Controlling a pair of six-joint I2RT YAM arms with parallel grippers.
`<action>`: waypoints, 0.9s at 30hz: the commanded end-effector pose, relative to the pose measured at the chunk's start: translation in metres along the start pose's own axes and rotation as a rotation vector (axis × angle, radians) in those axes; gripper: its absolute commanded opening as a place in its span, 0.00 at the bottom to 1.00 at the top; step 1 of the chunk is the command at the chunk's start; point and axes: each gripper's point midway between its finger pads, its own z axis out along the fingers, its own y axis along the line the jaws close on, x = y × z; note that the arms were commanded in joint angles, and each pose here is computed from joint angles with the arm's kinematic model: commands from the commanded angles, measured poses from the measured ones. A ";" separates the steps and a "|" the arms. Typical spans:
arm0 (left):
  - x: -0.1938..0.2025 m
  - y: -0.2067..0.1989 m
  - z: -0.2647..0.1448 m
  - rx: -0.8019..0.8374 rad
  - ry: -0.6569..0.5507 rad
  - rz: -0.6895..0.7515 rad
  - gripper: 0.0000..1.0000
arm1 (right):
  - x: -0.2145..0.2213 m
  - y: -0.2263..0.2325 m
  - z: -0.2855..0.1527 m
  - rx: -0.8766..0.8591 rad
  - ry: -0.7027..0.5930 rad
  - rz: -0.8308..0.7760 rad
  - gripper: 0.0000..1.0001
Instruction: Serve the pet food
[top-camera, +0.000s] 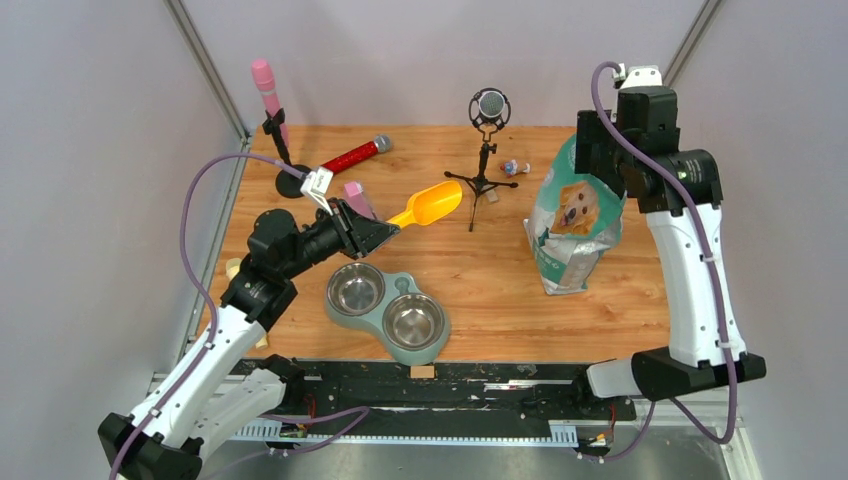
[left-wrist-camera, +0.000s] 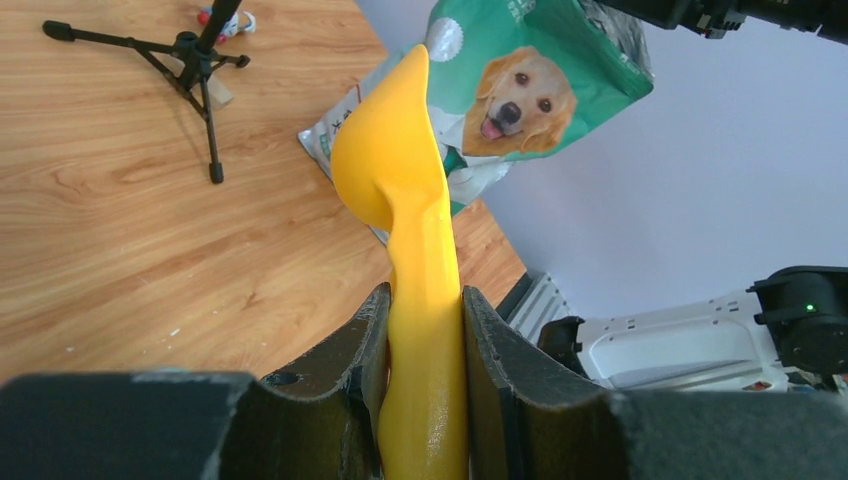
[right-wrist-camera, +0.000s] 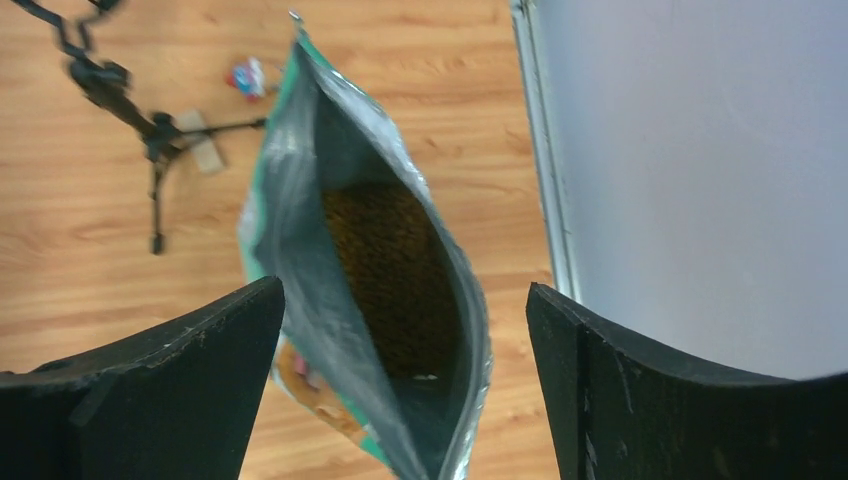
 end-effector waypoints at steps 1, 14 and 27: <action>-0.018 -0.011 -0.004 0.002 -0.037 0.053 0.00 | 0.006 -0.032 0.000 0.100 0.066 -0.096 0.91; -0.020 -0.005 -0.007 -0.038 -0.055 0.052 0.00 | 0.026 -0.016 0.039 -0.032 0.169 -0.114 0.62; -0.033 -0.013 -0.022 -0.059 -0.113 0.089 0.00 | 0.038 0.141 -0.003 -0.530 0.162 -0.002 0.00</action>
